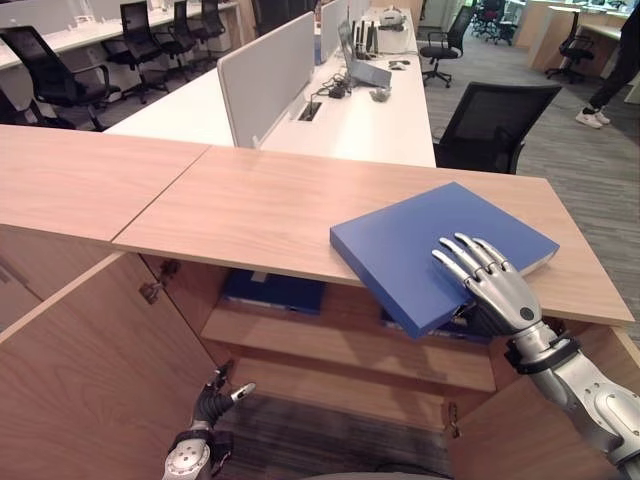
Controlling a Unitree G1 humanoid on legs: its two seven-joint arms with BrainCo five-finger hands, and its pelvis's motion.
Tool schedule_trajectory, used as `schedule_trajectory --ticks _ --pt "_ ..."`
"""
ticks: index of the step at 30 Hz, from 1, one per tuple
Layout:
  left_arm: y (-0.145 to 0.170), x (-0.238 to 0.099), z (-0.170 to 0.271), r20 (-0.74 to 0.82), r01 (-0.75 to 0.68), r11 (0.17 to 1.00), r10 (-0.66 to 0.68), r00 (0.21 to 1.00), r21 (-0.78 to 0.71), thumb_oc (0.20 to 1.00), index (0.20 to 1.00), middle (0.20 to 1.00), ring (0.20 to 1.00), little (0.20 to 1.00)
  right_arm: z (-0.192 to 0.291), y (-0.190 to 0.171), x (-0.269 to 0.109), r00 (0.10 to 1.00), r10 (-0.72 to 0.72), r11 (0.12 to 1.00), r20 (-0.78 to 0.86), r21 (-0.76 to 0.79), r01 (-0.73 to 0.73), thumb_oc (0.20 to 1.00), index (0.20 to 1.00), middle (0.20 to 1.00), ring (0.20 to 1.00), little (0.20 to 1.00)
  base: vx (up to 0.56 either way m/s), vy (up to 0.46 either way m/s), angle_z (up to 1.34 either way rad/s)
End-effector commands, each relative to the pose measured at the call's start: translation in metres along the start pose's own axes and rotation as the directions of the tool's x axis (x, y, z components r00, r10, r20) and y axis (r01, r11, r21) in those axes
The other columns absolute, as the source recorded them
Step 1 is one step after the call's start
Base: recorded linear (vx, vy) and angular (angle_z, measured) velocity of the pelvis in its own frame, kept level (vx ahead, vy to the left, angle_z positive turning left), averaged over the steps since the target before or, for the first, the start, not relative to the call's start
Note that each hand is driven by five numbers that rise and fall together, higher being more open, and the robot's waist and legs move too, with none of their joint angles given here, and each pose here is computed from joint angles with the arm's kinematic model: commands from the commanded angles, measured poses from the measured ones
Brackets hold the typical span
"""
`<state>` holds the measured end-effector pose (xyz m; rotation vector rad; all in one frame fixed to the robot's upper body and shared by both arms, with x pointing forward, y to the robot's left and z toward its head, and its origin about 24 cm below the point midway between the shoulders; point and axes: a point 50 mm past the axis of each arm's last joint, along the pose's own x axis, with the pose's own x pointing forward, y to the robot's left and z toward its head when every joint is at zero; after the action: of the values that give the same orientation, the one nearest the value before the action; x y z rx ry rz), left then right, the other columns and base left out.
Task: Put the empty folder in the office cabinet
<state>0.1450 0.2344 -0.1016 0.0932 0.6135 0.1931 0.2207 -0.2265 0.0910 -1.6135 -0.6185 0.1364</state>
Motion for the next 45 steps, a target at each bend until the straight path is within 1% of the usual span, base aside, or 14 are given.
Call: schedule_trajectory --ticks 1,19,26,30,31,35,38,40,45 --pt "0.024 0.006 0.029 0.127 -0.066 0.998 0.065 0.99 -0.001 1.0 1.0 1.0 1.0 1.0 -0.004 -0.012 0.023 0.993 -0.118 0.993 -0.02 0.026 0.119 0.2 0.2 0.2 0.2 0.2 0.0 0.0 0.0" --pt "0.03 0.006 0.031 0.134 -0.099 0.995 0.1 0.986 -0.018 1.0 1.0 1.0 1.0 1.0 -0.001 -0.008 0.022 0.994 -0.106 0.993 -0.03 0.056 0.108 0.2 0.2 0.2 0.2 0.2 0.0 0.002 0.01" --pt "0.029 0.005 0.027 0.115 -0.105 0.994 0.106 0.988 -0.015 1.0 1.0 1.0 1.0 1.0 -0.004 -0.012 0.024 0.99 -0.132 0.99 -0.042 0.044 0.134 0.2 0.2 0.2 0.2 0.2 0.0 0.0 0.0" --pt "0.025 0.006 0.027 0.118 -0.093 0.996 0.093 0.989 -0.005 1.0 1.0 1.0 1.0 1.0 -0.011 -0.027 0.03 0.978 -0.203 0.979 -0.046 0.012 0.204 0.2 0.2 0.2 0.2 0.2 0.0 0.0 0.0" --pt "0.025 0.006 0.027 0.118 -0.093 0.996 0.093 0.989 -0.005 1.0 1.0 1.0 1.0 1.0 -0.011 -0.028 0.03 0.978 -0.203 0.979 -0.047 0.012 0.204 0.2 0.2 0.2 0.2 0.2 0.0 -0.012 -0.04" --pt "0.02 0.006 0.026 0.113 -0.077 0.997 0.076 0.991 0.003 1.0 1.0 1.0 1.0 1.0 -0.02 -0.045 0.035 0.962 -0.271 0.962 -0.045 -0.044 0.269 0.2 0.2 0.2 0.2 0.2 0.0 -0.007 -0.03" --pt "0.016 0.008 0.025 0.103 -0.066 0.998 0.065 0.993 0.01 1.0 1.0 1.0 1.0 1.0 -0.026 -0.067 0.042 0.933 -0.359 0.932 -0.041 -0.079 0.355 0.2 0.2 0.2 0.2 0.2 -0.02 -0.009 -0.05" --pt "0.015 0.008 0.025 0.101 -0.062 0.998 0.061 0.993 0.008 1.0 1.0 1.0 1.0 1.0 -0.027 -0.07 0.043 0.926 -0.374 0.926 -0.046 -0.074 0.37 0.2 0.2 0.2 0.2 0.2 0.0 0.0 0.0" --pt "0.014 0.008 0.021 0.079 -0.057 0.998 0.056 0.995 0.009 1.0 1.0 1.0 1.0 1.0 -0.028 -0.099 0.05 0.866 -0.496 0.868 -0.057 -0.015 0.496 0.2 0.2 0.2 0.2 0.2 -0.01 0.001 -0.01"
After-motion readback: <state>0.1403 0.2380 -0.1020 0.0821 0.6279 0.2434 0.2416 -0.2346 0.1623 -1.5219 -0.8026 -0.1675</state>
